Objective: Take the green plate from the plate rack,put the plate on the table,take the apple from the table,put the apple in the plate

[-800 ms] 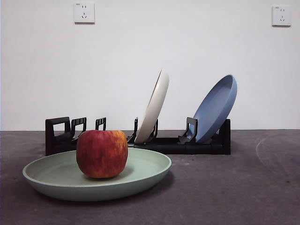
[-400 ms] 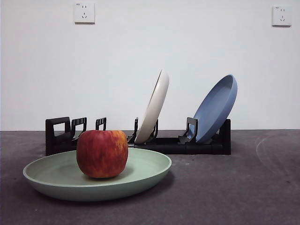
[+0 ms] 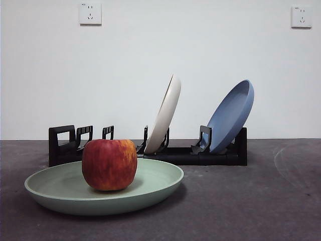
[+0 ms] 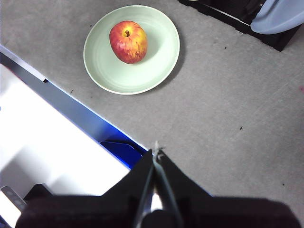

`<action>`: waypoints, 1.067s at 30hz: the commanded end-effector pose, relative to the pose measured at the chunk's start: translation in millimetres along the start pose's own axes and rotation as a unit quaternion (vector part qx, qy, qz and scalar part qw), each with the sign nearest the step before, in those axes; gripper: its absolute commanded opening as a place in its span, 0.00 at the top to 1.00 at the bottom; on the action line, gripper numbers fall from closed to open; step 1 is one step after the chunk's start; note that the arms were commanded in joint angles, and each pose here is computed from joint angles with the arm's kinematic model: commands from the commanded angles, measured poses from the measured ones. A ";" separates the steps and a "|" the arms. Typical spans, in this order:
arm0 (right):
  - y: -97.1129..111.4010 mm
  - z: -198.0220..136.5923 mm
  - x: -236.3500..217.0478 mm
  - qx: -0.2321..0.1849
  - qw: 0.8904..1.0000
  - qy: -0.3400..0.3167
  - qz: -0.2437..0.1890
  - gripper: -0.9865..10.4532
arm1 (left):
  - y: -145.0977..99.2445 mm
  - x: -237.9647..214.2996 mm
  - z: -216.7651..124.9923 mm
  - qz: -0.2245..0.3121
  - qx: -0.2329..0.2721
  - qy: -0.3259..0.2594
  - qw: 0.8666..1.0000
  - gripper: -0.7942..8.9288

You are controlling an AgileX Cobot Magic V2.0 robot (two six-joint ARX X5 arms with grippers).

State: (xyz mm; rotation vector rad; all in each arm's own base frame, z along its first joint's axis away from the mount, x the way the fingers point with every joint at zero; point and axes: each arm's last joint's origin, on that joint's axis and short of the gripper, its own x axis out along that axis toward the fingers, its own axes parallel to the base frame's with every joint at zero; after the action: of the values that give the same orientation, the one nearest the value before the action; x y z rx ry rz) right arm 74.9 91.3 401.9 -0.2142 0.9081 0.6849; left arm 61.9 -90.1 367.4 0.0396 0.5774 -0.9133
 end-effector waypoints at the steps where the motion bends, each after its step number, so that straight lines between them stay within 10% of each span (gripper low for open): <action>1: -0.2 -1.7 2.7 0.004 1.000 0.016 -0.004 0.91 | -0.2 2.3 0.3 0.001 0.002 0.003 1.000 0.92; 16: -0.1 -1.5 3.1 0.003 1.000 0.017 -0.004 0.91 | 2.9 23.4 4.1 0.023 -0.005 0.037 0.999 0.92; 23: -0.1 -1.5 3.1 0.004 1.000 0.017 -0.005 0.91 | 26.6 6.7 11.1 0.056 -0.041 -0.035 0.997 0.92; 32: -0.3 -0.5 4.5 0.003 1.000 0.017 -0.012 0.91 | 75.4 -6.3 -15.9 0.165 -0.055 -0.373 0.912 0.92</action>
State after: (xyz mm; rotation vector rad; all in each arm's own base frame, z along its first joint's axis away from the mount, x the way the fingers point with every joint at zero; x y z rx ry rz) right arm 76.9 93.4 401.0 -0.2229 0.9126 0.6725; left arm 108.2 -37.2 351.8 -0.2558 -0.0605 -0.5032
